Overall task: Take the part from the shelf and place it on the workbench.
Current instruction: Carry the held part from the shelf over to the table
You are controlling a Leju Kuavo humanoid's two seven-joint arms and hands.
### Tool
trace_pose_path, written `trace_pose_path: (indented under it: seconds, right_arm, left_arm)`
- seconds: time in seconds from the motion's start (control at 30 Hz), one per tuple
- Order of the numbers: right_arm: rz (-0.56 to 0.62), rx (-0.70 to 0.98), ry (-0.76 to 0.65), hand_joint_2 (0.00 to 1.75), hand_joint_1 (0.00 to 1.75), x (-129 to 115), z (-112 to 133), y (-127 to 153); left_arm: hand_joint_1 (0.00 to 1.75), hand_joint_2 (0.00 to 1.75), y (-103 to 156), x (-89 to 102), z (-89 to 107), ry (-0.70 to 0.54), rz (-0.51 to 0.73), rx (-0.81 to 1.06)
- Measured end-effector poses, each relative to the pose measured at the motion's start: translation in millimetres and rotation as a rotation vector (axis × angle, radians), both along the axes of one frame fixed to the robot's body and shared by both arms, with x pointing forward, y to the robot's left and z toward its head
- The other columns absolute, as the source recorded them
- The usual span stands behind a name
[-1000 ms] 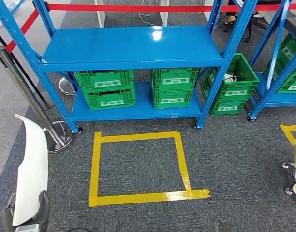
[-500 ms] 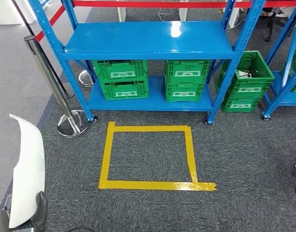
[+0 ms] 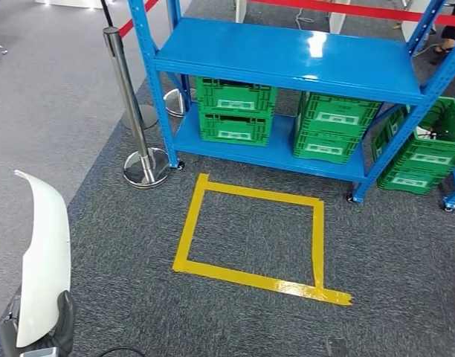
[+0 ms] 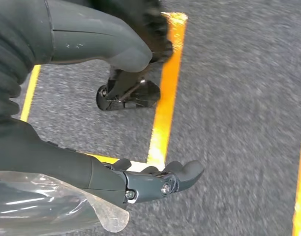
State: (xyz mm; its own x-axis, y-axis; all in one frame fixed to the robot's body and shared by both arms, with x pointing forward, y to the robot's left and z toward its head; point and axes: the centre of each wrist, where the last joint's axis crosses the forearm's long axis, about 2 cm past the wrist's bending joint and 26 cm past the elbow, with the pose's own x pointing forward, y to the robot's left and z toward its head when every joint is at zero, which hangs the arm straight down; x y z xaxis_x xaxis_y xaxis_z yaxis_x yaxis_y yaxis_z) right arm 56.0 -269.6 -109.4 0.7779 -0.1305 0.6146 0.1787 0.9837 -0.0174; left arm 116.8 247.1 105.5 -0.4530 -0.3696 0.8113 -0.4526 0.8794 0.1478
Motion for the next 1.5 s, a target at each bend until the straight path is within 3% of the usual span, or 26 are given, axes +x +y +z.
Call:
trace_pose_path:
  seconds: [1.5]
  right_arm:
    - [0.025, -0.013, 0.034, 1.75, 0.0, -7.1, -0.8, 3.1]
  left_arm:
    - [1.75, 1.75, -1.9, -2.2, -0.3, -0.005, -0.014, 0.021]
